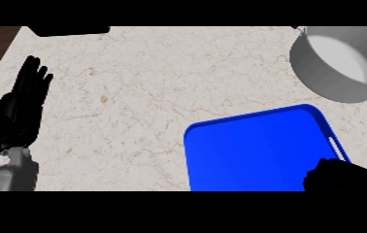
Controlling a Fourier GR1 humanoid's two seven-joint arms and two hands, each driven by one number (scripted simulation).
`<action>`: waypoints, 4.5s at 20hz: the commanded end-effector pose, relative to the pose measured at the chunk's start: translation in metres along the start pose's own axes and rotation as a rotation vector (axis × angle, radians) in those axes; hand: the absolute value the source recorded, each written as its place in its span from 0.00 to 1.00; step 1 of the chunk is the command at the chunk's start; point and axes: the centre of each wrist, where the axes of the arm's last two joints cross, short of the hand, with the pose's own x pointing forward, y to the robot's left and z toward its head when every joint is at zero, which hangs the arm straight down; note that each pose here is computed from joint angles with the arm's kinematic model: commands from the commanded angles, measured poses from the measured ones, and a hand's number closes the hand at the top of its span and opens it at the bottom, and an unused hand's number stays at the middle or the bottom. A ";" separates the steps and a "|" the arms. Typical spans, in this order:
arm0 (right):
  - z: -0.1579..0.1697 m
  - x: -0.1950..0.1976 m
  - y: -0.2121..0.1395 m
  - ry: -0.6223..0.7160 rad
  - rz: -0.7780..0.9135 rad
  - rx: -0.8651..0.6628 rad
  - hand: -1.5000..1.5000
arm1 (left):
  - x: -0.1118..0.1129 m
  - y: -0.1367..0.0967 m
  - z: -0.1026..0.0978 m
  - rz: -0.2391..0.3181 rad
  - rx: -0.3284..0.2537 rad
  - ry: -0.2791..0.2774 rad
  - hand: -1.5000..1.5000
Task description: Pick the tomato from the tray and place it in the pot
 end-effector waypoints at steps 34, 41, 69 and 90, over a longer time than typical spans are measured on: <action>0.128 -0.105 -0.143 0.386 -0.269 -1.008 1.00 | 0.008 -0.044 -0.013 0.019 -0.090 -0.033 0.50; 0.116 -0.132 -0.130 0.621 0.061 -1.002 1.00 | 0.004 -0.051 -0.004 0.031 -0.124 -0.034 0.50; 0.106 -0.179 -0.123 0.270 -0.782 -1.129 0.00 | 0.018 -0.044 -0.020 0.025 -0.137 -0.062 0.50; 0.204 -0.151 -0.126 0.306 -0.798 -1.144 0.00 | 0.010 -0.047 -0.014 0.042 -0.136 -0.060 0.50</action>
